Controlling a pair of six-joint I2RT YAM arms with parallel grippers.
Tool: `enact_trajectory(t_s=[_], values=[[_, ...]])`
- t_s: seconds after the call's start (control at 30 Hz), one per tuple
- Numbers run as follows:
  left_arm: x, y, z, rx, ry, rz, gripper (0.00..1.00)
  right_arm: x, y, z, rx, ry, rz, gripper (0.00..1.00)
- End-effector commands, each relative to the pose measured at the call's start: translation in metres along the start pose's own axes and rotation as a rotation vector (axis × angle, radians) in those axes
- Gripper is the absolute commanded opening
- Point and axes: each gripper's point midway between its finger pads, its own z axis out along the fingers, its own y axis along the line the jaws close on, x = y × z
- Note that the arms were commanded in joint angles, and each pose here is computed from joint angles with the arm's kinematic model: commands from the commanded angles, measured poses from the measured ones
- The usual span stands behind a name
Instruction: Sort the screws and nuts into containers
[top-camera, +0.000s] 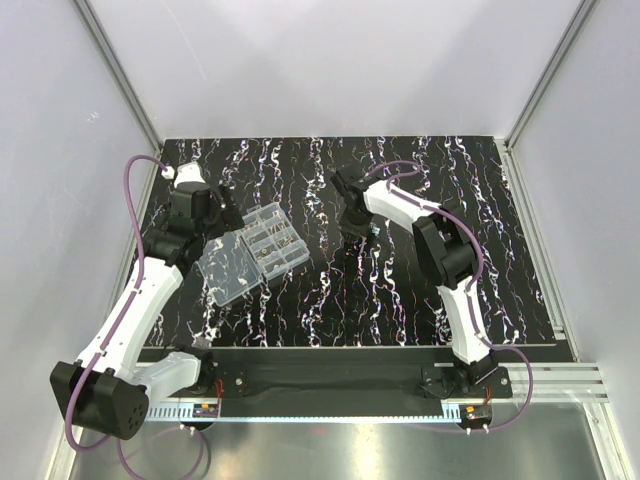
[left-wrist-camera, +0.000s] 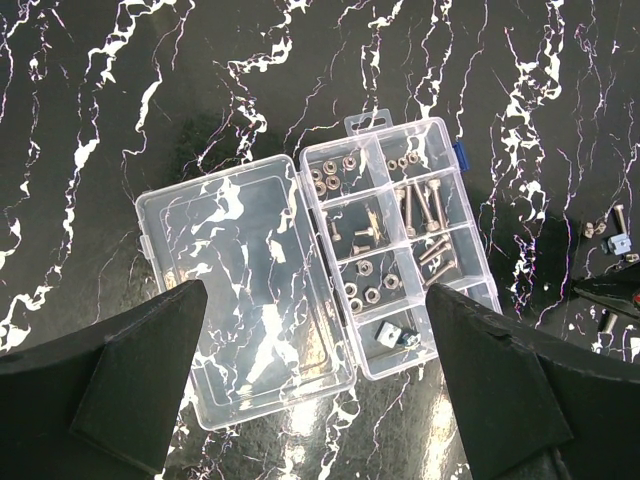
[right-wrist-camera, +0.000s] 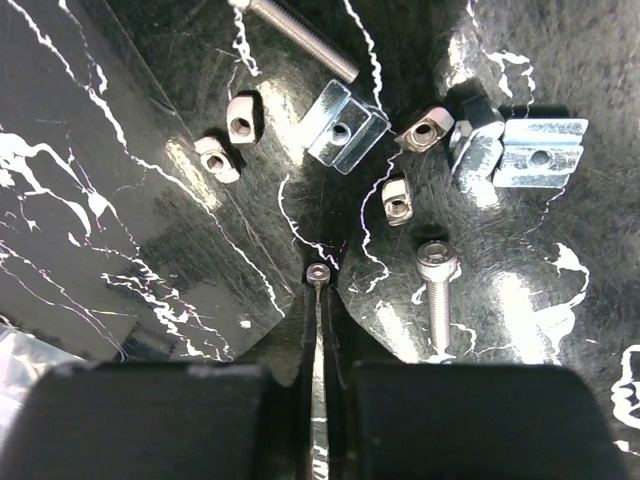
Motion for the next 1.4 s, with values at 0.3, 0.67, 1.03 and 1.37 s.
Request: enact_trajectory(t_s=[0.3, 0.67, 1.03, 1.37], values=[[-0.012, 0.001, -0.006, -0.001, -0.052, 0.002, 0.99, -0.005, 0.012, -0.04, -0.1, -0.128, -0.394, 0.0], [-0.012, -0.003, -0.007, 0.015, -0.051, -0.004, 0.99, 0.047, 0.116, -0.129, -0.487, -0.213, -0.871, 0.0], [-0.014, 0.002, -0.009, -0.003, -0.063, -0.012, 0.99, 0.108, 0.201, -0.126, -0.735, -0.131, -0.909, 0.0], [-0.016, 0.005, -0.011, -0.02, -0.073, -0.016, 0.99, 0.104, 0.23, -0.104, -0.754, -0.152, -0.882, 0.0]])
